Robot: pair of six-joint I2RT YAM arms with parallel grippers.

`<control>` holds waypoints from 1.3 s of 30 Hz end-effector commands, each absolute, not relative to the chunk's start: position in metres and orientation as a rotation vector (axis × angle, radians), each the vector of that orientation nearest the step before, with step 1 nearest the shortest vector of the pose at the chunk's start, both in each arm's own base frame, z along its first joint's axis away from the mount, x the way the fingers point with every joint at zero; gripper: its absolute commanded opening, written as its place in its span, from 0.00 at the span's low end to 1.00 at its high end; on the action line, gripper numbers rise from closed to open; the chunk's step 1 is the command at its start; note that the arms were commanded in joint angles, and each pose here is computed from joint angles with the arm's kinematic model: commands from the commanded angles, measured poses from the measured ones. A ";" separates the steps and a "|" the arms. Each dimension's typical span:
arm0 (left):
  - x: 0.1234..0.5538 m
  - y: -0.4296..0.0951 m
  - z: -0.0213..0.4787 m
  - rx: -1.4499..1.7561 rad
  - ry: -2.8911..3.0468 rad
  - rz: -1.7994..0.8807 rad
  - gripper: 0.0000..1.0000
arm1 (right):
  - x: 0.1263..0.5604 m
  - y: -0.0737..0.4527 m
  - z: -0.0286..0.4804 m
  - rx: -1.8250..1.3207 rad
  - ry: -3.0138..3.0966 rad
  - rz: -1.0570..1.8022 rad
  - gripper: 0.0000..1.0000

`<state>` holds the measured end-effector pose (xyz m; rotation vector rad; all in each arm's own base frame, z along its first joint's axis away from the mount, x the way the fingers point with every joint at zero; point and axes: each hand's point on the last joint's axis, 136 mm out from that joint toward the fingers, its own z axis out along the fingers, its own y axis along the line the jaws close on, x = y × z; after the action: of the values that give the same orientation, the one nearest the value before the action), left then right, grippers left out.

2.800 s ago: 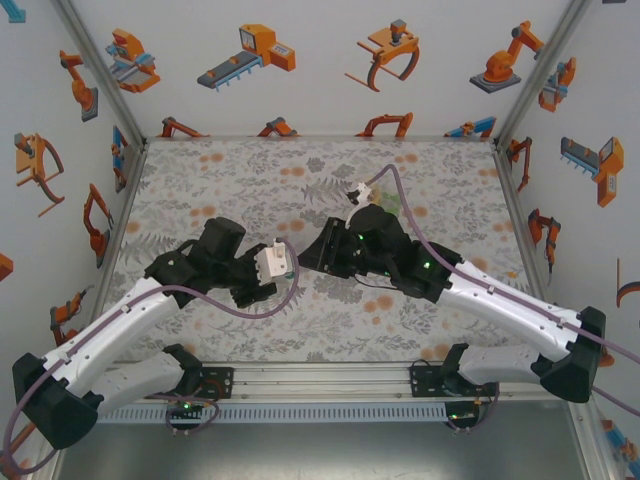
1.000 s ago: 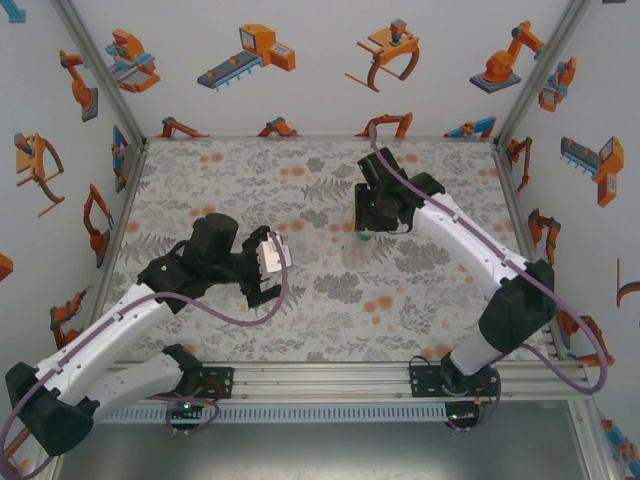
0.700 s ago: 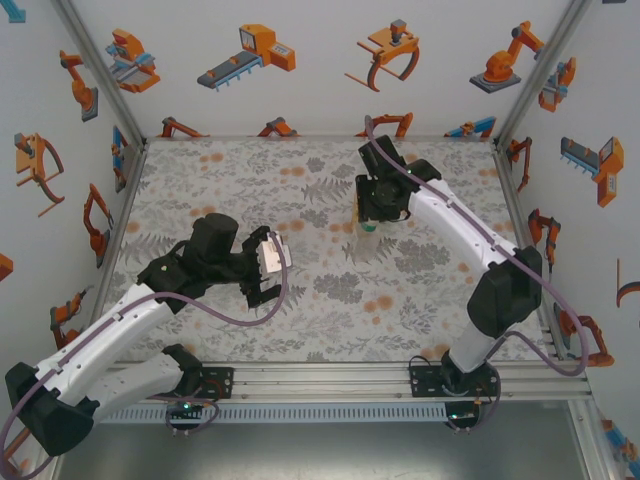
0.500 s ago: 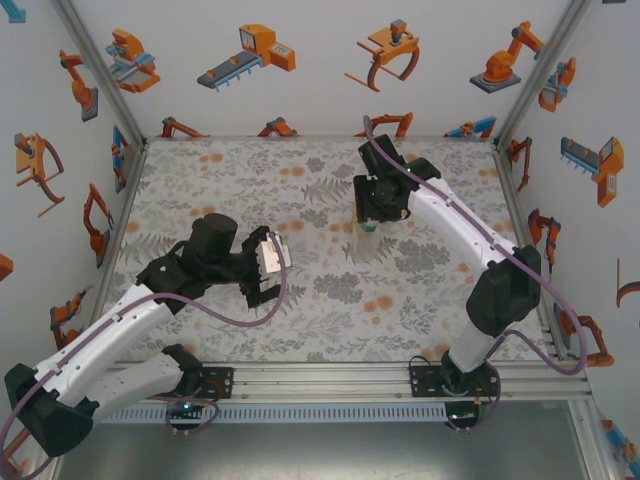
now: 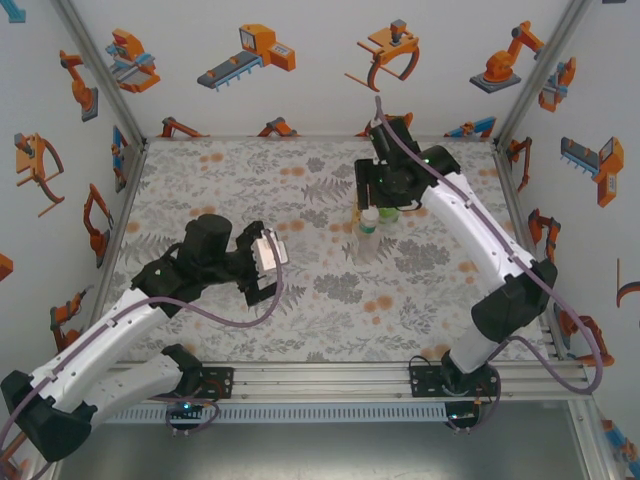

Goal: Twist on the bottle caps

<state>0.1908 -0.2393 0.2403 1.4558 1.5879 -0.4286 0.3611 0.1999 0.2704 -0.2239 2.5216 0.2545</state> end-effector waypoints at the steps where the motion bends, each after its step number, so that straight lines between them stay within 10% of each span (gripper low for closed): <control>1: 0.214 -0.231 0.247 1.309 1.646 -0.377 0.97 | 0.350 0.172 0.304 -0.197 2.461 0.208 0.65; 8: 0.269 -0.197 0.253 0.968 1.866 -0.217 0.97 | 0.344 0.104 0.295 -0.085 2.455 -0.009 0.97; 26: 0.351 -0.097 0.174 0.413 1.942 0.222 0.97 | 0.368 0.007 0.131 -0.065 2.234 -0.177 0.99; 39: 0.364 -0.033 0.134 0.169 1.849 0.032 0.97 | 0.371 -0.037 0.120 0.145 1.889 -0.064 0.99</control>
<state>0.3520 -0.0249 0.1083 0.2111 1.9902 0.1609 0.3489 -0.0421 0.0763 0.1514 2.1109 -0.1444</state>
